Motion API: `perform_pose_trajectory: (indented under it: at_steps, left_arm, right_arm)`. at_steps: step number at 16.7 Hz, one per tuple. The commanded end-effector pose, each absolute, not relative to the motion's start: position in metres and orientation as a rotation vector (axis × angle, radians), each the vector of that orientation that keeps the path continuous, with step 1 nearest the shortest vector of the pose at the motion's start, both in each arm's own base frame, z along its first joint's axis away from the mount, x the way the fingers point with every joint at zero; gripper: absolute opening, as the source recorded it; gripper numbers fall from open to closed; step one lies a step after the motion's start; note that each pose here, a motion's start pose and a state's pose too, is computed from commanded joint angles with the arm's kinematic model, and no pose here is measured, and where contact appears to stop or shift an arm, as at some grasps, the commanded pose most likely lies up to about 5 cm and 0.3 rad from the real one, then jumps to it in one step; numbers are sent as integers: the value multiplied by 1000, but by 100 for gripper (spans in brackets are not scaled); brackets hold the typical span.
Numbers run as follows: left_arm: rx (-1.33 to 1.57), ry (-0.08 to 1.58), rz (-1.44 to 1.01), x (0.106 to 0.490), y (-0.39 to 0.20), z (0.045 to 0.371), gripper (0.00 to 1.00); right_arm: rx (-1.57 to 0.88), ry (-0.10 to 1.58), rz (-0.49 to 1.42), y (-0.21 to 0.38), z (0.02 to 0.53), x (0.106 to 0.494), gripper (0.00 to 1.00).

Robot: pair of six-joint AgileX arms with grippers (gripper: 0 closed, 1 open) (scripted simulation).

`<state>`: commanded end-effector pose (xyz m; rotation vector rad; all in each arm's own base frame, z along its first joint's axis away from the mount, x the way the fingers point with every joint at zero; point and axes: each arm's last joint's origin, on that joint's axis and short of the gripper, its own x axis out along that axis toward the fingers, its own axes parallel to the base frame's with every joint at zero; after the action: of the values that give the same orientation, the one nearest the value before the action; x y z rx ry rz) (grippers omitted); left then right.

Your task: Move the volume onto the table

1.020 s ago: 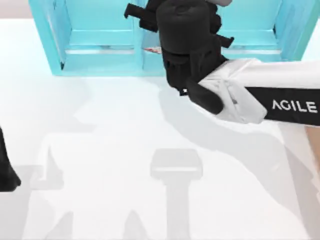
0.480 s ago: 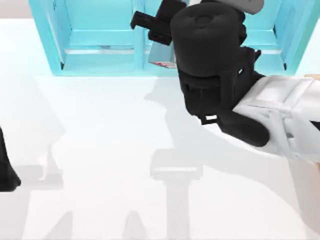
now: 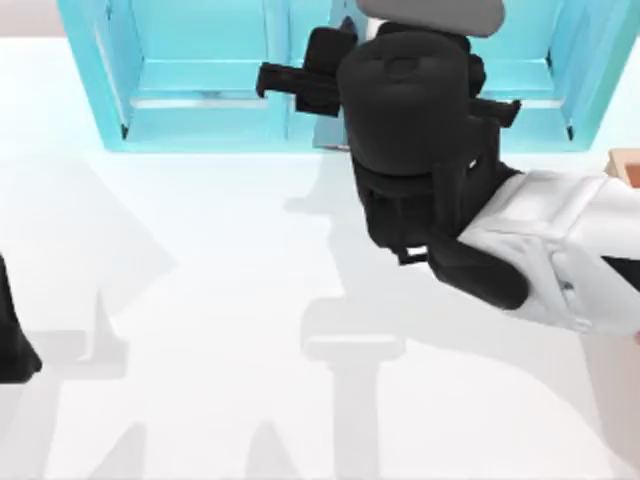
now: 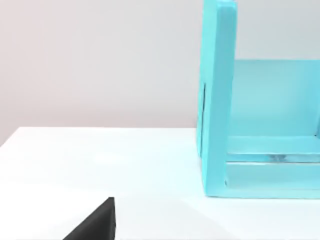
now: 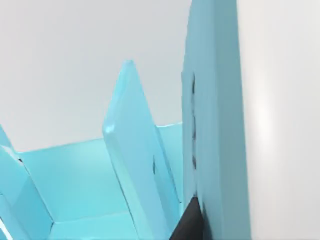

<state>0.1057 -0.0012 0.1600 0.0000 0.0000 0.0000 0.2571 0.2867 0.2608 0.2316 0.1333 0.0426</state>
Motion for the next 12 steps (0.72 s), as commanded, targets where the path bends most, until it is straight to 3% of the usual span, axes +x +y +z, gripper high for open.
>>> perform_pose_trajectory:
  at_steps: [4,12]
  left_arm:
    - [0,0,0,106,-1,160,100]
    - [0,0,0,106,-1,160,100]
  right_arm:
    - [-104,147,92,286,228,256,0]
    - [-1051,111,275,259,161,240,0]
